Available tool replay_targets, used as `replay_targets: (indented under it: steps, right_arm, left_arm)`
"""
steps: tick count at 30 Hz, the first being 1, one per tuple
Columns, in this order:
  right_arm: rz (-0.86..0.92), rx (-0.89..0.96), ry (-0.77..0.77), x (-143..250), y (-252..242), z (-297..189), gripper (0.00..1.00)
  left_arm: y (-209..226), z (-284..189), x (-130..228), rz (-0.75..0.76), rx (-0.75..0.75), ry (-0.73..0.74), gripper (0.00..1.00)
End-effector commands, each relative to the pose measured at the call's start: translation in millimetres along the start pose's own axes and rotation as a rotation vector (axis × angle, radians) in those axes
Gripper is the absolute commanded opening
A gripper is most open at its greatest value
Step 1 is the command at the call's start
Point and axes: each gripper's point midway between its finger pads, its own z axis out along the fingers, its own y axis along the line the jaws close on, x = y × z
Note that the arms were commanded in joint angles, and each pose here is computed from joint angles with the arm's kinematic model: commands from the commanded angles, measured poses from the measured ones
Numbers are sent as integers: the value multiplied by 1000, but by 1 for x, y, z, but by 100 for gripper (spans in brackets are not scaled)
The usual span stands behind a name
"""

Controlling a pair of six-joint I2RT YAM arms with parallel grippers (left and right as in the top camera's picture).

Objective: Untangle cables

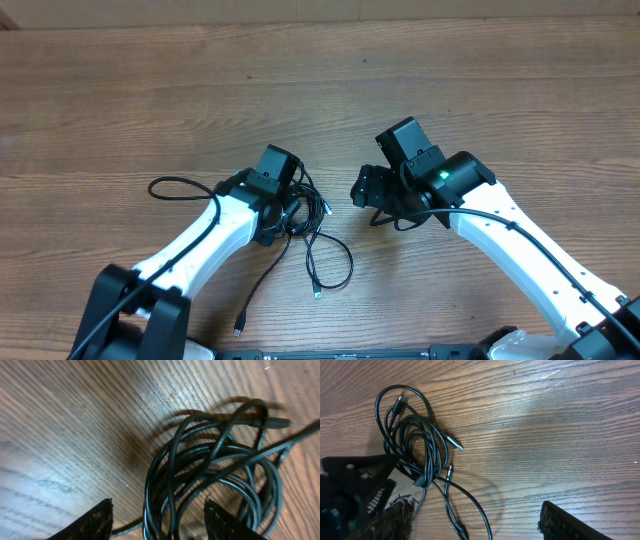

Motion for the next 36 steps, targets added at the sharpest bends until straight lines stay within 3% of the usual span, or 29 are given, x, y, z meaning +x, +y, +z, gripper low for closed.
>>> replay_targets:
  steps: [1,4,5,7,20,26,33,36]
  right_arm:
    - [-4,-8,-29,-8,5,-5,79]
    - [-4,-8,-29,-8,5,-5,79]
    - [-4,-9,-28,-7,5,-5,80]
    - [-4,-7,-26,-7,5,-5,79]
    - [-6,-150,118,18,30,-8,77]
    - [72,-153,135,25,33,-3,70]
    - [3,-225,131,40,57,11,70]
    - [54,-210,137,44,55,16,61]
  left_arm:
    - [7,19,7,-18,-44,36,52]
    - [8,27,10,-17,-57,48,28]
    - [9,28,10,-17,-61,48,15]
    - [7,26,8,4,-54,47,4]
    - [-19,-17,-3,74,73,54,4]
    - [-22,-31,2,79,111,83,4]
    - [-28,-40,10,182,163,121,4]
    - [-29,-43,12,208,176,130,4]
